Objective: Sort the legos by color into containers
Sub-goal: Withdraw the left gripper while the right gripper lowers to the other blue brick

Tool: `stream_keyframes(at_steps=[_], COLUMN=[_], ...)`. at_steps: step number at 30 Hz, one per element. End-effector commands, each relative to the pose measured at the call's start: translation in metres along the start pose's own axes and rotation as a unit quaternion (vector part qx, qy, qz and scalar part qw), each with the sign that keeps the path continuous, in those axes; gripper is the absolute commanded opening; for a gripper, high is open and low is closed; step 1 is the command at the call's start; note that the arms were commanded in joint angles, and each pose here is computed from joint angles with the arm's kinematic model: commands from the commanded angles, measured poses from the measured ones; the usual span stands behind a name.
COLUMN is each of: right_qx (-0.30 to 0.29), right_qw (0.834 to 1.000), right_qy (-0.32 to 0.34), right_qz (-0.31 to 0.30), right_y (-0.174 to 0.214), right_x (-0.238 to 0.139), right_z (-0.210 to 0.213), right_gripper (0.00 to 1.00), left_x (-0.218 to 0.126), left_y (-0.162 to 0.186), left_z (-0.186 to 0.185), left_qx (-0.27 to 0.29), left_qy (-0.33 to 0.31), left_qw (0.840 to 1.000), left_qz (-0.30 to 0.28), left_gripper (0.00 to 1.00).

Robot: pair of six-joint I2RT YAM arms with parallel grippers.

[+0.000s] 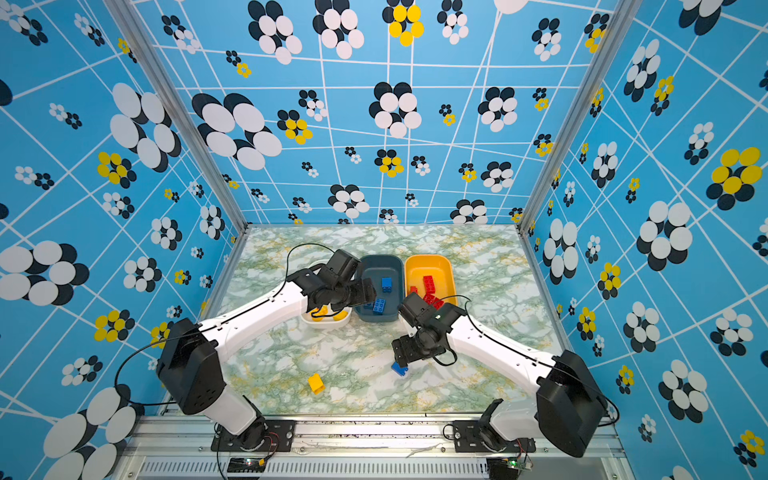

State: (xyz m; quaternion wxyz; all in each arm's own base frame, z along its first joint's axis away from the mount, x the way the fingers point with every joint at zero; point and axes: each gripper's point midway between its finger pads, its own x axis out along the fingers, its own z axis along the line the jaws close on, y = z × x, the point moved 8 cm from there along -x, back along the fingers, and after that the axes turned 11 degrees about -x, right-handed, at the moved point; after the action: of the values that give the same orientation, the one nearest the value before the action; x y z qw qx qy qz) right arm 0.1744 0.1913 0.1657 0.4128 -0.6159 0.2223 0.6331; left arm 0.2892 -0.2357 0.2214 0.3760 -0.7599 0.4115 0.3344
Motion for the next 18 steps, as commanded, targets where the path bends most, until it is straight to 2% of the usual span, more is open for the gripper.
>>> stream_keyframes(at_steps=[1, 8, 18], right_qx=[-0.065, -0.136, -0.175], right_qw=[0.998, 0.988, 0.980], right_qy=[0.014, 0.029, 0.049], right_qz=[0.014, 0.063, 0.080], right_y=[-0.005, -0.005, -0.007], right_x=[0.003, 0.027, 0.049], right_z=[0.005, 0.017, 0.026], right_gripper=[0.89, 0.85, 0.74], left_x=[-0.016, -0.036, -0.053], left_y=[0.001, 0.015, 0.027], left_z=[0.011, 0.043, 0.067], left_qx=[-0.021, -0.053, -0.076], left_qy=[0.008, 0.002, -0.005], left_qw=[1.000, 0.998, 0.996], left_qz=[-0.017, -0.031, -0.048], left_gripper=[0.88, 0.90, 0.92])
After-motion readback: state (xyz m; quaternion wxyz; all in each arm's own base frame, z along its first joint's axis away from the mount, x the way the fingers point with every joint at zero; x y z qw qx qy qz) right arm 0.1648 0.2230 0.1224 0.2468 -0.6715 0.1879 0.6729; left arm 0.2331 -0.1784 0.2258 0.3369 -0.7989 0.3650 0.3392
